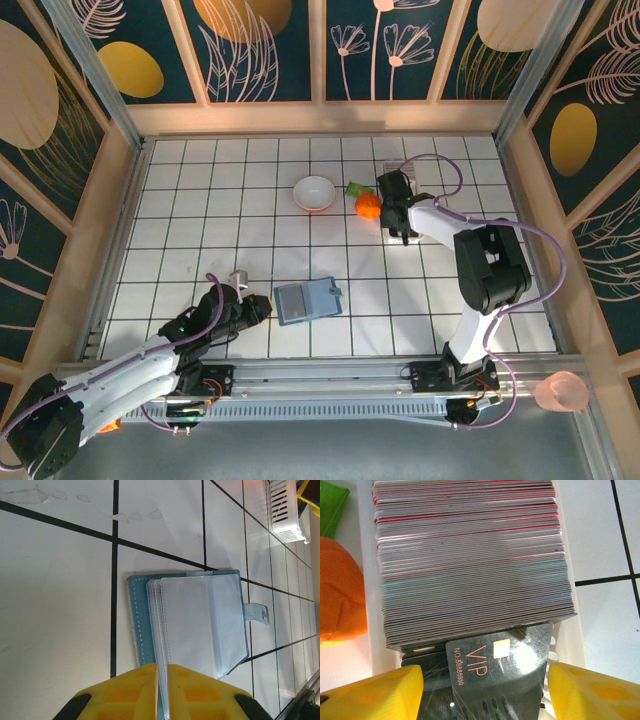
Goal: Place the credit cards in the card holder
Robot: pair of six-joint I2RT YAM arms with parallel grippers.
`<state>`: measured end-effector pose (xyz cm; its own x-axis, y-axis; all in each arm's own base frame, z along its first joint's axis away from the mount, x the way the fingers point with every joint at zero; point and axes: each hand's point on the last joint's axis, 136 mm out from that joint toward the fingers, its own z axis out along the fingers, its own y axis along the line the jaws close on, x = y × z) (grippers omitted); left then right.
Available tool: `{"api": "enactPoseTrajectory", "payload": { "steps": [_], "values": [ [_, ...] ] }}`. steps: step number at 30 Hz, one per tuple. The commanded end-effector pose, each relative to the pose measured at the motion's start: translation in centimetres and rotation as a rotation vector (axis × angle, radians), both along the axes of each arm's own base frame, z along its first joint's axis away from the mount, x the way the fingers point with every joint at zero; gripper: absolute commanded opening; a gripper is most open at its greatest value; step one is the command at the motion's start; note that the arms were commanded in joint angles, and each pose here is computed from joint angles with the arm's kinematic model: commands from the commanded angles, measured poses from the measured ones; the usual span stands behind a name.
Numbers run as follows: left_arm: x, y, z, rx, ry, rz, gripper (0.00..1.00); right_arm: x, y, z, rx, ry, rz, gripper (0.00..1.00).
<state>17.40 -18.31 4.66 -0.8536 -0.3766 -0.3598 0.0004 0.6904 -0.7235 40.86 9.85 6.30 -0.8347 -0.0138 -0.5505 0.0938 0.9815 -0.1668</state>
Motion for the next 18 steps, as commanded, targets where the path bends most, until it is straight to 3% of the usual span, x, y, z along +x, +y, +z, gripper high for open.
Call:
{"api": "enactPoseTrajectory", "payload": {
  "steps": [1, 11, 18],
  "values": [
    [-0.2, -0.2, 0.0, -0.025, 0.003, -0.004, 0.13, -0.6, 0.2, 0.5, 0.005, -0.002, 0.004, 0.66],
    [-0.3, -0.1, -0.1, -0.028, 0.006, -0.001, 0.13, -0.8, -0.4, 2.5, 0.000, -0.040, 0.005, 0.61],
    [-0.3, -0.1, -0.1, -0.029, 0.009, -0.001, 0.13, -1.2, -0.3, 1.2, 0.004, -0.001, 0.028, 0.59]
  ]
}}
